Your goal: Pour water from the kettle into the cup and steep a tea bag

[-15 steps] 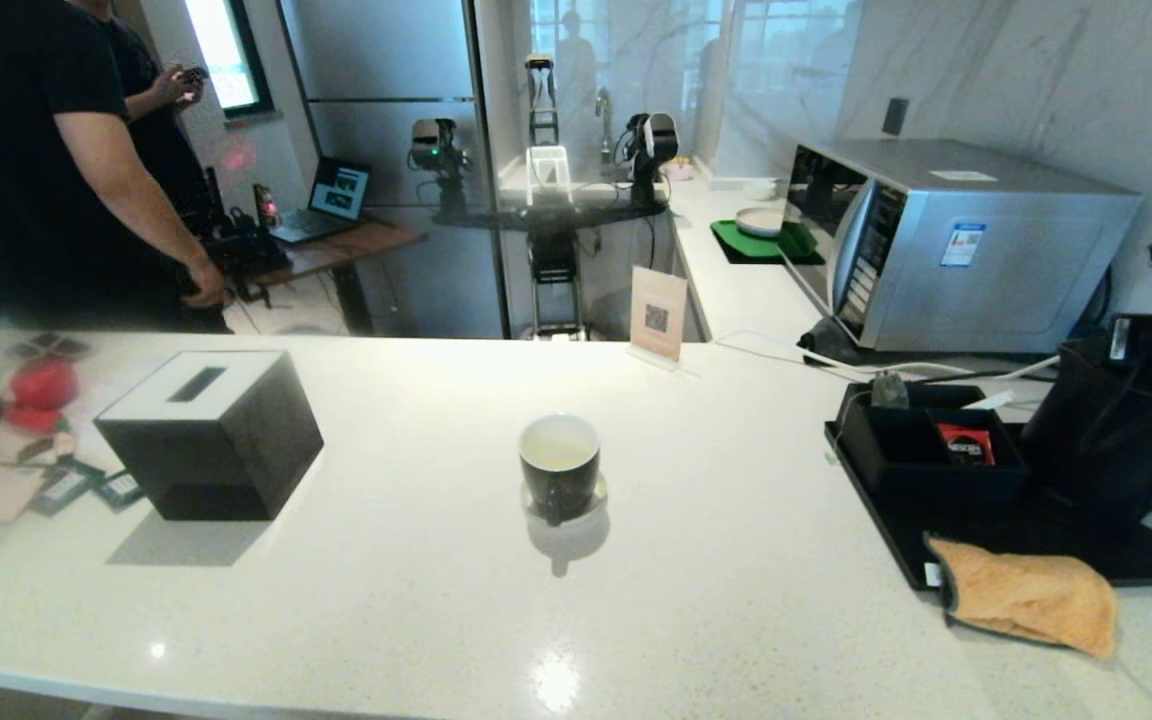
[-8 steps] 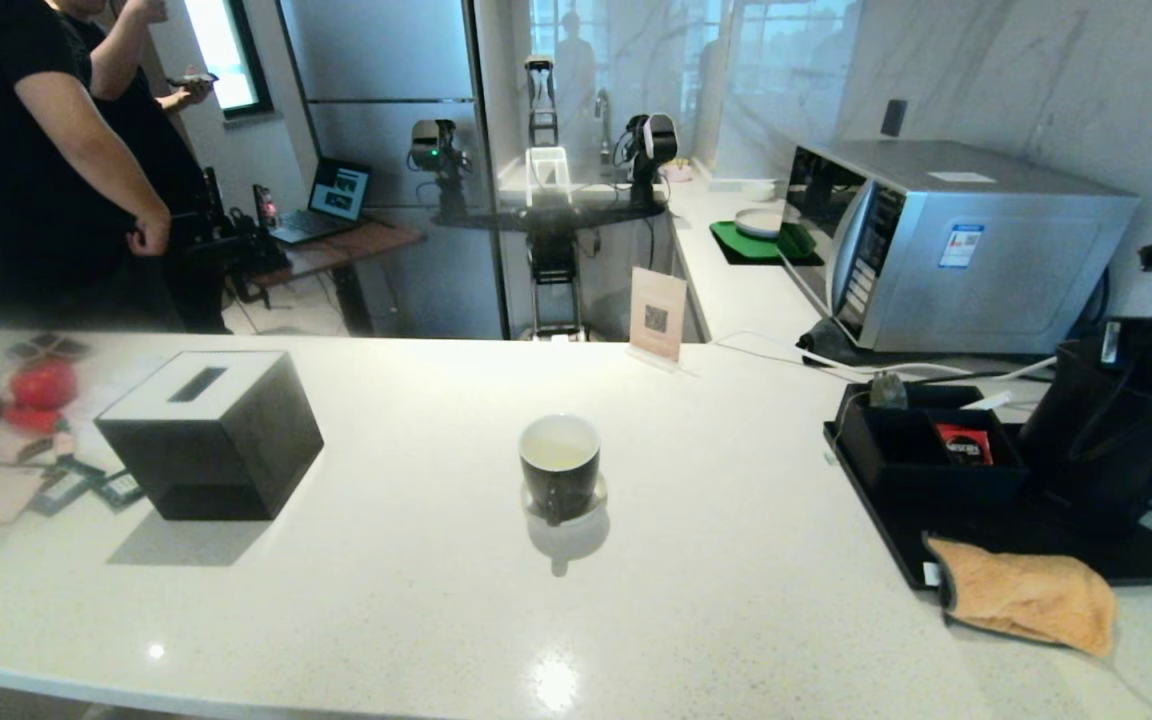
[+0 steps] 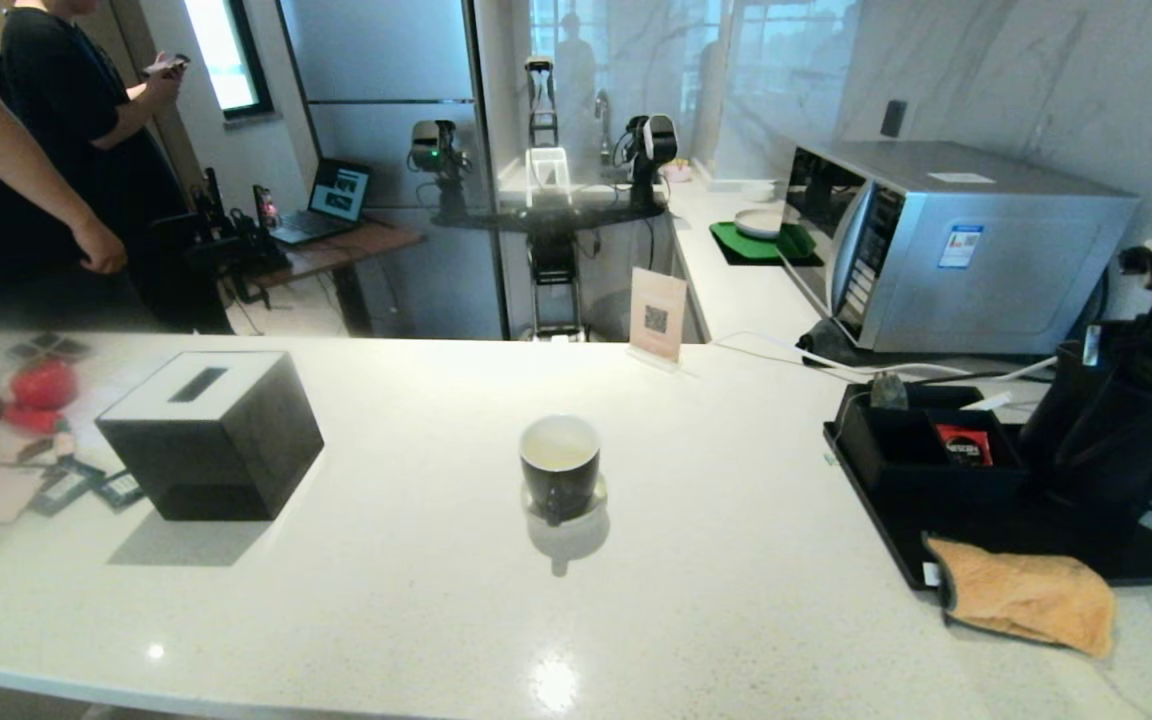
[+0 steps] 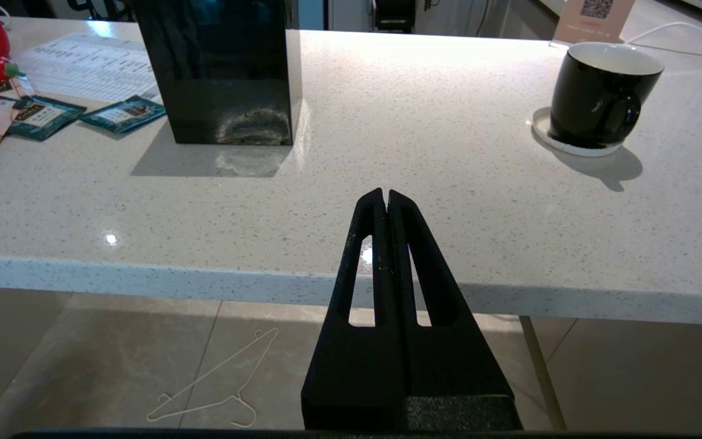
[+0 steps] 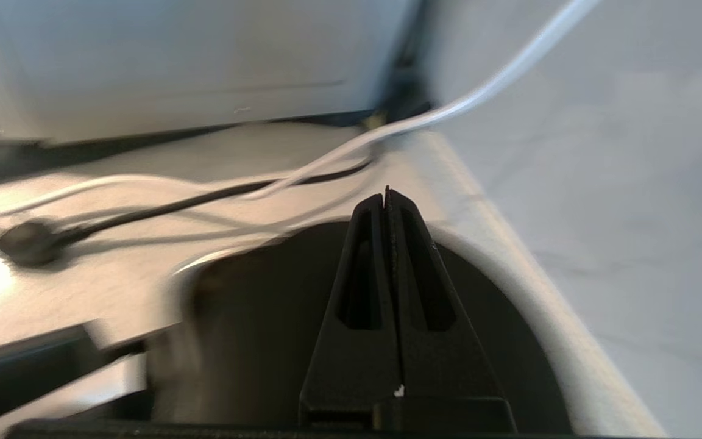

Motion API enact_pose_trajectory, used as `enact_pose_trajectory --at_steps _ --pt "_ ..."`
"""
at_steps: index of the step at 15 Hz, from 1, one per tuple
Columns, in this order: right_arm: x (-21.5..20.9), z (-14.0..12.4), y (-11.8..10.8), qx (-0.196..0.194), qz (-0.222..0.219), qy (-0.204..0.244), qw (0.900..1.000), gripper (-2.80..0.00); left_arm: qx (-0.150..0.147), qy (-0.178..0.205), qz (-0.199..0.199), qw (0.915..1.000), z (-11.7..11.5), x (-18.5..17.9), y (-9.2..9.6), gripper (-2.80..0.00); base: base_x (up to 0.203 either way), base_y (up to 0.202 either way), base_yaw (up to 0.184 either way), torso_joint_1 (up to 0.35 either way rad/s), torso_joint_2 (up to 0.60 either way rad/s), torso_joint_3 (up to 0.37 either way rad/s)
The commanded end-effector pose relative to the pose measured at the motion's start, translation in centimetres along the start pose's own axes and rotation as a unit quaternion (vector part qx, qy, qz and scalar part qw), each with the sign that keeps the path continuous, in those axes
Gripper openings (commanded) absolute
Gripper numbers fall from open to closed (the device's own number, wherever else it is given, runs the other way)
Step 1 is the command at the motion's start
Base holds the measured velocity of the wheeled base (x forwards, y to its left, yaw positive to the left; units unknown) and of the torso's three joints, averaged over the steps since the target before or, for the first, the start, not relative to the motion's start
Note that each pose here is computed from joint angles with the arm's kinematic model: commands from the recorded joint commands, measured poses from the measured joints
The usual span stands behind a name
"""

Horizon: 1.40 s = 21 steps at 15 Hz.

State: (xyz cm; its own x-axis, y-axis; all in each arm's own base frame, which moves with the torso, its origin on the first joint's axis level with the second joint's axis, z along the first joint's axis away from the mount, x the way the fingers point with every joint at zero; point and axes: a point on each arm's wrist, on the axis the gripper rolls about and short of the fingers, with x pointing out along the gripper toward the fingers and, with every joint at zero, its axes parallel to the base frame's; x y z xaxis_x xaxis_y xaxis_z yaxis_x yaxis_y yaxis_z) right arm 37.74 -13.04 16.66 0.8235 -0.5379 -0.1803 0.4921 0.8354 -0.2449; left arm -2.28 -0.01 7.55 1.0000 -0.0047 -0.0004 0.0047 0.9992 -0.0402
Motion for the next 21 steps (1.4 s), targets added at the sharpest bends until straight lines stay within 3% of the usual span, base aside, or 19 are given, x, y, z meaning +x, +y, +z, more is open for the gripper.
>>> enact_pose_trajectory --at_steps 1,13,21 --pt "-0.4 0.8 -0.4 0.004 -0.007 -0.015 1.000 -2.80 0.000 0.000 0.000 1.0000 0.0 0.0 0.0 -2.80 0.000 0.000 0.000 0.000 0.00 0.000" --pt "-4.7 5.3 -2.5 0.026 -0.017 -0.080 0.996 -2.80 0.000 0.001 0.000 1.0000 0.0 0.0 0.0 -2.80 0.000 0.000 0.000 0.000 0.00 0.000" --pt "-7.3 3.8 -3.6 0.022 -0.025 -0.056 0.998 -2.80 0.000 0.001 0.000 1.0000 0.0 0.0 0.0 -2.80 0.000 0.000 0.000 0.000 0.00 0.000"
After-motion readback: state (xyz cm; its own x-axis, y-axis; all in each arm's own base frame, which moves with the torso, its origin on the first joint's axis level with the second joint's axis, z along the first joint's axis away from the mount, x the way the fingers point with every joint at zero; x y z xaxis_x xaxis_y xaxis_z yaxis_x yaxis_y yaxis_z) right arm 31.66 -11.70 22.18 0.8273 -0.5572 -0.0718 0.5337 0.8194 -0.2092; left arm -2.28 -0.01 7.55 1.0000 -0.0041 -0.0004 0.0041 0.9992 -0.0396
